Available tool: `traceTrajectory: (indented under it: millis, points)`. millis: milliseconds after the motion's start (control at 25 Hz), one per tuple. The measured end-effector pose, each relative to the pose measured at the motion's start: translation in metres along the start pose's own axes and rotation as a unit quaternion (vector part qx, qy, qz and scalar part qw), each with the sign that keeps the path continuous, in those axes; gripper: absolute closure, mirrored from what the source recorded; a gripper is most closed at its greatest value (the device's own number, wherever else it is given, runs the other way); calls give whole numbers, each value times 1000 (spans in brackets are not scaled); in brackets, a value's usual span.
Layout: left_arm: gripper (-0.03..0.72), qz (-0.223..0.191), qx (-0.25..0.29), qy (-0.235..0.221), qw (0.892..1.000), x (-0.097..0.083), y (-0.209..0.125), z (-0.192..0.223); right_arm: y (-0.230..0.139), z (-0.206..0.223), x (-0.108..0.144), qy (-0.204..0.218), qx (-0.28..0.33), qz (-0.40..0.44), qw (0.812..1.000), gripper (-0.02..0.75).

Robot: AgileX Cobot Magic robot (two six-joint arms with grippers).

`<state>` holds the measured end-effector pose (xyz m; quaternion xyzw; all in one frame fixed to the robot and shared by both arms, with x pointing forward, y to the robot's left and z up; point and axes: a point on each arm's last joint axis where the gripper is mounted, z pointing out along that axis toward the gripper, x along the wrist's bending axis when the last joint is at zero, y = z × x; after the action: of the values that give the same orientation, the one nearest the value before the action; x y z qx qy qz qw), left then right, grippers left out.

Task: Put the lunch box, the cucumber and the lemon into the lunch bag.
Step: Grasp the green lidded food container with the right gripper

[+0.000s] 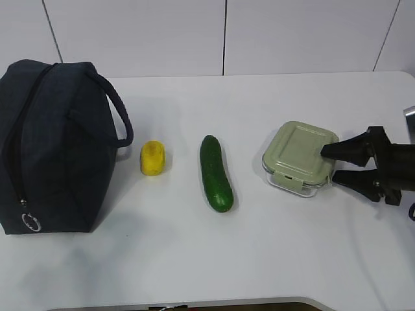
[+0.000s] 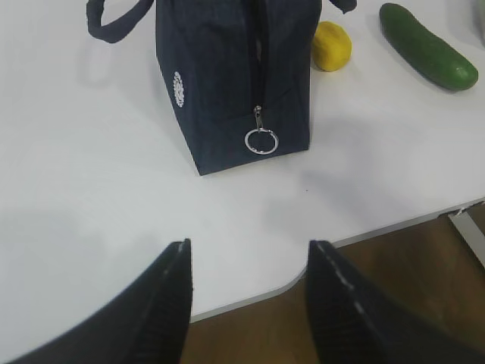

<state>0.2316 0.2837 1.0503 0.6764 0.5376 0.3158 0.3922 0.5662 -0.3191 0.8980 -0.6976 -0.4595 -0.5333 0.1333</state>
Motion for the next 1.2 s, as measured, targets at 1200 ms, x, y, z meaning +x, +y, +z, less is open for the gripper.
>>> traceTrajectory:
  millis: [1200]
  points:
    - [338, 0, 0, 0, 1000, 0, 0, 0, 11, 10, -7, 20, 5, 30, 999, 191]
